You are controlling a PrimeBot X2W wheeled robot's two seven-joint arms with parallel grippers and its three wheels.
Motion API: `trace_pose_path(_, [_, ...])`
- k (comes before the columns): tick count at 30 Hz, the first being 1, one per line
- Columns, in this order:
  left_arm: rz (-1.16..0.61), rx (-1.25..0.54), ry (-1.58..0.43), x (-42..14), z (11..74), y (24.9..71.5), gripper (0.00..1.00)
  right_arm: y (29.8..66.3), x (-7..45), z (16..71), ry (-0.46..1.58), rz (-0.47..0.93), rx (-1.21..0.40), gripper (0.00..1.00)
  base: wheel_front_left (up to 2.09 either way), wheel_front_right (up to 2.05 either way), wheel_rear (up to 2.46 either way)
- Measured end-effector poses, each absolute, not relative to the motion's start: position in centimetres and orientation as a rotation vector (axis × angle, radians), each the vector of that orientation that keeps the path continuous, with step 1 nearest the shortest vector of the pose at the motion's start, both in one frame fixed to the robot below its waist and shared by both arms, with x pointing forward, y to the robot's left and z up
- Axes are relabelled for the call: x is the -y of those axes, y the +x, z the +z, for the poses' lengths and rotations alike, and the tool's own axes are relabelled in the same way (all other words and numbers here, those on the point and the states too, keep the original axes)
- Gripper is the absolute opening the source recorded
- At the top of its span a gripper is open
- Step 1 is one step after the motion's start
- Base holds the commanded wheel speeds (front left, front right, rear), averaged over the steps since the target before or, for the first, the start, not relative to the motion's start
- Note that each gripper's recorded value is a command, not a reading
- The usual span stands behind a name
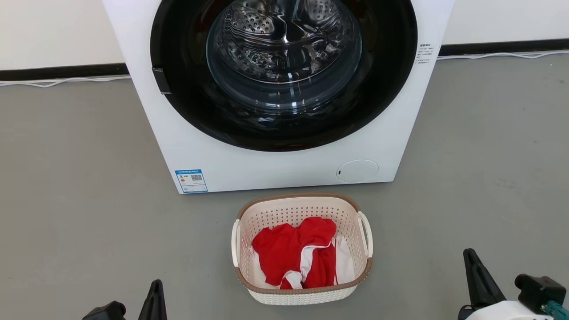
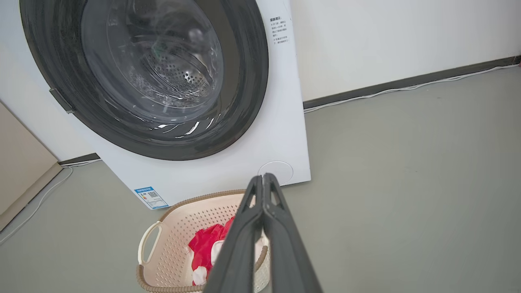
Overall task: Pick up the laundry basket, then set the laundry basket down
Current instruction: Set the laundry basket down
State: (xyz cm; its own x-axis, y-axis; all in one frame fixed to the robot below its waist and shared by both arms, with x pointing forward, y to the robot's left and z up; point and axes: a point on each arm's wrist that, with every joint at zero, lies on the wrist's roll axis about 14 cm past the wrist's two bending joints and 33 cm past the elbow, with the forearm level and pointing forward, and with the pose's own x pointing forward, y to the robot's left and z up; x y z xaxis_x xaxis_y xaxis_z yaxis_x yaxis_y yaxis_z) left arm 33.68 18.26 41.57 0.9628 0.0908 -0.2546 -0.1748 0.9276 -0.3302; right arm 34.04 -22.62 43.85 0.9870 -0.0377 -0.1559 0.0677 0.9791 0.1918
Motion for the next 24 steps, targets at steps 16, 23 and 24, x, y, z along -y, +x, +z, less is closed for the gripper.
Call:
trace_pose_path(16, [0.167,-0.256,-0.525,-18.67,41.5,33.81,0.0,34.17,22.73,43.7,0.38,-0.099,-0.163,0.0,0.0,0.0,0.0])
trace_pose_path(23, [0.173,-0.26,-0.598,-18.67,41.63,34.02,0.0,34.28,22.83,43.76,0.463,-0.119,-0.162,0.0,0.0,0.0,0.0])
trace_pose_path(24, [0.175,-0.259,-0.605,-18.7,41.66,34.04,0.0,34.33,22.85,43.82,0.475,-0.123,-0.159,0.0,0.0,0.0,0.0])
